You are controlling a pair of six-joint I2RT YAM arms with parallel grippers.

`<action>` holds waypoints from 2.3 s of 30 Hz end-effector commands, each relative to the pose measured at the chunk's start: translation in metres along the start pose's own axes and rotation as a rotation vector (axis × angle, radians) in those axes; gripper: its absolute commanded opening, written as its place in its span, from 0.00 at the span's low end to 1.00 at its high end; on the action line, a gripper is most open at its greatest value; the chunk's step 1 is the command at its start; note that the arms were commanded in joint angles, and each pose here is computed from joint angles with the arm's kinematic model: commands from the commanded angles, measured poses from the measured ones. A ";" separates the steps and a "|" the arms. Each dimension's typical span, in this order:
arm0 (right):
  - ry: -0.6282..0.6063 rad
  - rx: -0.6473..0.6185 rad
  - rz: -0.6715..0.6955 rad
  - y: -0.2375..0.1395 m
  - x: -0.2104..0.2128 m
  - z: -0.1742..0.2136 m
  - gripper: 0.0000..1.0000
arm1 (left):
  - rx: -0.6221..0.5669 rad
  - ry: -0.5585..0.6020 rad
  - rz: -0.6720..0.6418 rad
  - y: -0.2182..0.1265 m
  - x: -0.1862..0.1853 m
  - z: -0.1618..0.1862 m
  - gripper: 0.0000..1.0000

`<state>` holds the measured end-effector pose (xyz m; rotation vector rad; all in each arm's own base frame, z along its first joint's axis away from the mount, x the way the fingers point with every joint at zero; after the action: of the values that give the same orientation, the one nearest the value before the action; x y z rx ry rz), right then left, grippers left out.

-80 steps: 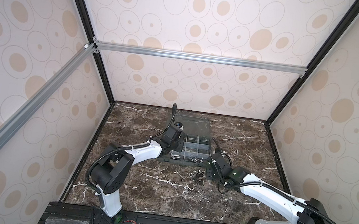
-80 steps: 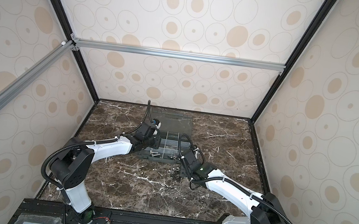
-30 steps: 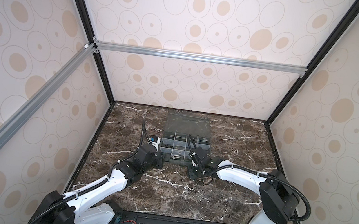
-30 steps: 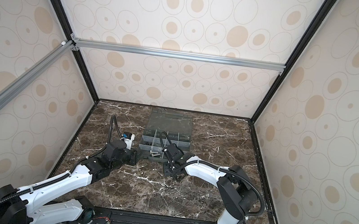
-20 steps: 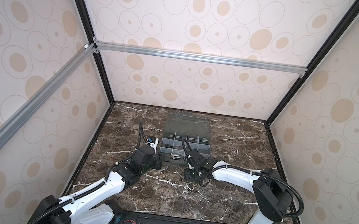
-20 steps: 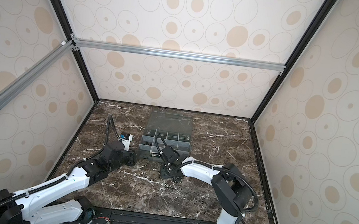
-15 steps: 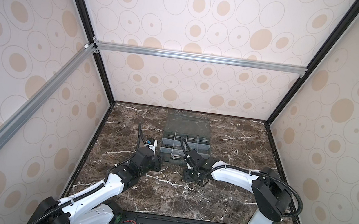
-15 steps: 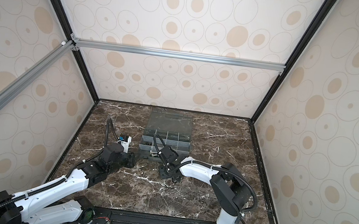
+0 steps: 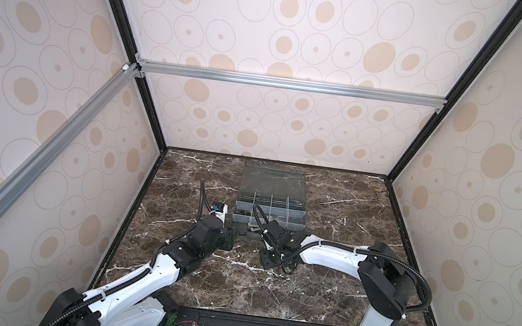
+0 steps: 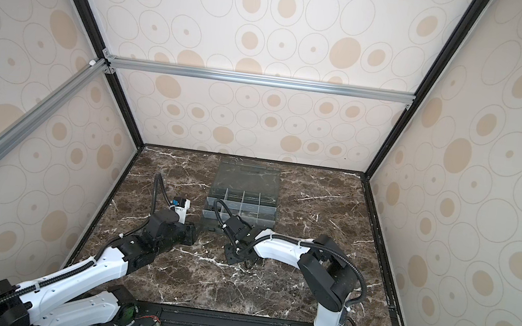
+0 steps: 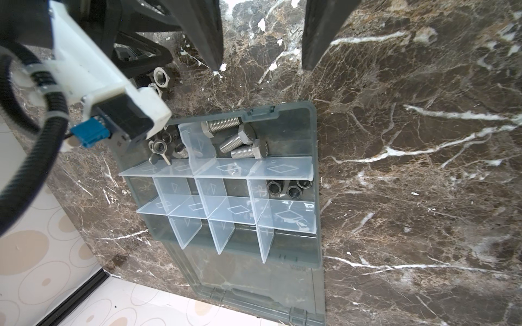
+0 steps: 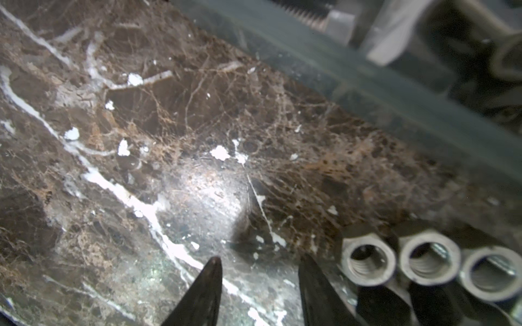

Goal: Sort the screws and nuts into containers
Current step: 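Lower the right gripper onto a silver hex nut and close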

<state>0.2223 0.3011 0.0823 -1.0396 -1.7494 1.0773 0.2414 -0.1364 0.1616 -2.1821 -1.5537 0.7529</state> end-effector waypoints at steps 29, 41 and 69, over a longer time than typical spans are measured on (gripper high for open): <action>-0.016 0.051 0.033 0.007 0.000 -0.005 0.47 | 0.003 -0.017 -0.008 -0.004 0.003 0.002 0.46; -0.077 0.021 0.021 -0.012 0.016 -0.007 0.47 | 0.003 -0.011 -0.007 -0.004 0.004 0.003 0.46; -0.309 0.128 0.099 0.011 -0.002 -0.010 0.44 | -0.014 -0.033 -0.012 -0.011 0.008 0.010 0.46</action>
<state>0.2332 0.3019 0.0759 -0.9490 -1.8465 1.4421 0.2291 -0.1286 0.1546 -2.1816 -1.5583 0.7675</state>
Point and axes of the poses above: each gripper's point midway between its finger pads, its own y axis out along the fingers, its own x axis along the line the jaws close on, z = x × y, the point moved 5 cm from there along -y, back along the fingers, and after that the axes turned 8 degrees about y, right-handed, at the moved point
